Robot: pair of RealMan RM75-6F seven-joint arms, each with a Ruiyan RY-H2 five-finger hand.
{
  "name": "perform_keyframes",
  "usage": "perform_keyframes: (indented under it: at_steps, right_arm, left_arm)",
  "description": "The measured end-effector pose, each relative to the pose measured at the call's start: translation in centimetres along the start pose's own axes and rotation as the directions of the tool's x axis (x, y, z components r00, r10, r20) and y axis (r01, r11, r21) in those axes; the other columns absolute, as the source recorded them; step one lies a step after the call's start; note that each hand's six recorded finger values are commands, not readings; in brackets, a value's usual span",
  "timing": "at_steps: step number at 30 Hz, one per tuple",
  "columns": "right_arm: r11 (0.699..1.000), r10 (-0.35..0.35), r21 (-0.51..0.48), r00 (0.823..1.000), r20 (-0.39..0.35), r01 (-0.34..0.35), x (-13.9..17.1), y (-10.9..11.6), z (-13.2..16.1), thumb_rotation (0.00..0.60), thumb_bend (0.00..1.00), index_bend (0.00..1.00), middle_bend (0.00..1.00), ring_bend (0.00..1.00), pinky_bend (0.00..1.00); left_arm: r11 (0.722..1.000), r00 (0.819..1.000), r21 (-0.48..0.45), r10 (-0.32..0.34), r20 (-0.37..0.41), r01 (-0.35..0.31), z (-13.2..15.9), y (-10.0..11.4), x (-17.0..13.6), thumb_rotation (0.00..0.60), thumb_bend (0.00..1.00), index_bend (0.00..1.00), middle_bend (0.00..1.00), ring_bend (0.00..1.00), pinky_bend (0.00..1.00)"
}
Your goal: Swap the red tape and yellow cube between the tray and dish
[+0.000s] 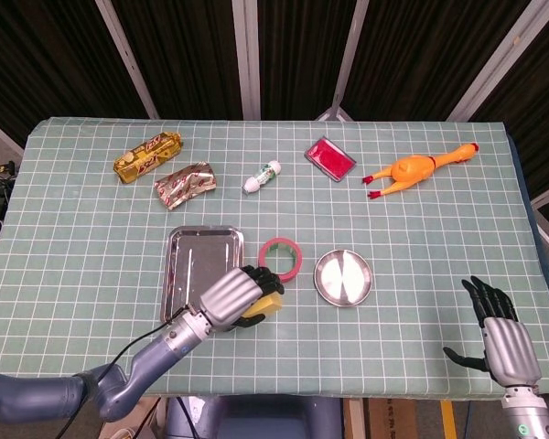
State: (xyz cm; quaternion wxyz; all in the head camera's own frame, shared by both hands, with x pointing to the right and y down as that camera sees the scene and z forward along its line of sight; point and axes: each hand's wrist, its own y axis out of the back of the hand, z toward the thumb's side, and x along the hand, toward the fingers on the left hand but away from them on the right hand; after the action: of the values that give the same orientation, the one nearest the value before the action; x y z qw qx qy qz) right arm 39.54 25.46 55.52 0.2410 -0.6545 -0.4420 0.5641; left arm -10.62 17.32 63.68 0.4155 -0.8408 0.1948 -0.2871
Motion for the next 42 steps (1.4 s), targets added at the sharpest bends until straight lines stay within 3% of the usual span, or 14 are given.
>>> perform_keyframes:
  at_steps: [6, 9, 14, 17, 20, 25, 28, 31, 35, 38, 42]
  right_arm:
    - [1.0, -0.005, 0.002, 1.0, 0.002, 0.005, -0.1, 0.1, -0.1, 0.6, 0.02, 0.0, 0.0, 0.0, 0.0]
    - [1.0, 0.0, 0.0, 1.0, 0.002, 0.0, -0.1, 0.0, -0.1, 0.6, 0.02, 0.0, 0.0, 0.0, 0.0]
    - [1.0, -0.002, -0.011, 1.0, 0.005, 0.002, 0.0, 0.1, -0.2, 0.6, 0.02, 0.0, 0.0, 0.0, 0.0]
    - [0.999, -0.007, -0.034, 1.0, 0.004, 0.007, 0.0, 0.3, -0.2, 0.6, 0.02, 0.0, 0.0, 0.0, 0.0]
    - [0.999, -0.007, -0.038, 1.0, 0.001, 0.007, 0.1, 0.5, -0.2, 0.6, 0.02, 0.0, 0.0, 0.0, 0.0]
    - [1.0, 0.004, -0.029, 1.0, 0.009, -0.004, 0.1, 0.3, -0.4, 0.6, 0.02, 0.0, 0.0, 0.0, 0.0]
    - [1.0, 0.001, -0.013, 1.0, 0.016, 0.0, 0.1, 0.4, -0.5, 0.6, 0.02, 0.0, 0.0, 0.0, 0.0]
    - [1.0, 0.003, -0.016, 1.0, 0.022, -0.003, 0.2, 0.4, -0.4, 0.6, 0.02, 0.0, 0.0, 0.0, 0.0]
    - [1.0, 0.008, -0.016, 1.0, 0.029, -0.008, 0.2, 0.5, -0.6, 0.6, 0.02, 0.0, 0.0, 0.0, 0.0]
    - [1.0, 0.005, -0.009, 0.999, 0.042, -0.004, 0.1, 0.5, -0.8, 0.6, 0.02, 0.0, 0.0, 0.0, 0.0]
    - [1.0, 0.004, 0.0, 0.998, 0.06, -0.004, -0.1, 0.4, -1.2, 0.6, 0.02, 0.0, 0.0, 0.0, 0.0]
  left_arm:
    - [0.997, 0.997, 0.007, -0.072, 0.003, 0.071, 2.0, -2.6, 2.3, 0.6, 0.49, 0.32, 0.27, 0.24, 0.47]
    - [0.996, 0.996, 0.015, -0.085, 0.013, 0.085, 2.7, -3.4, 3.3, 0.6, 0.42, 0.31, 0.24, 0.19, 0.42]
    - [0.991, 0.992, 0.045, -0.125, 0.019, 0.124, 3.2, -4.3, 3.8, 0.6, 0.17, 0.23, 0.11, 0.02, 0.11]
    - [0.986, 0.989, 0.081, -0.149, 0.01, 0.148, 3.1, -4.5, 3.7, 0.6, 0.06, 0.19, 0.03, 0.0, 0.01]
    - [0.978, 0.986, 0.126, -0.166, -0.005, 0.165, 3.1, -4.4, 3.6, 0.6, 0.0, 0.15, 0.0, 0.0, 0.0]
    - [0.964, 0.98, 0.176, -0.198, -0.029, 0.2, 3.8, -3.8, 3.1, 0.6, 0.0, 0.15, 0.0, 0.0, 0.0]
    - [0.971, 0.985, 0.167, -0.173, -0.02, 0.174, 5.1, -2.3, 2.8, 0.6, 0.0, 0.15, 0.0, 0.0, 0.0]
    - [0.981, 0.995, 0.164, -0.1, -0.019, 0.102, 5.3, -0.4, 2.6, 0.6, 0.0, 0.15, 0.0, 0.0, 0.0]
    - [0.985, 0.997, 0.173, 0.032, -0.071, -0.019, 3.2, 3.0, 2.5, 0.6, 0.0, 0.15, 0.0, 0.0, 0.0]
    - [0.982, 0.991, 0.187, 0.049, -0.122, -0.026, 0.8, 4.1, 2.6, 0.6, 0.0, 0.15, 0.0, 0.0, 0.0]
    - [0.982, 0.982, 0.185, 0.011, -0.187, 0.025, -2.2, 4.1, 3.3, 0.6, 0.0, 0.15, 0.0, 0.0, 0.0]
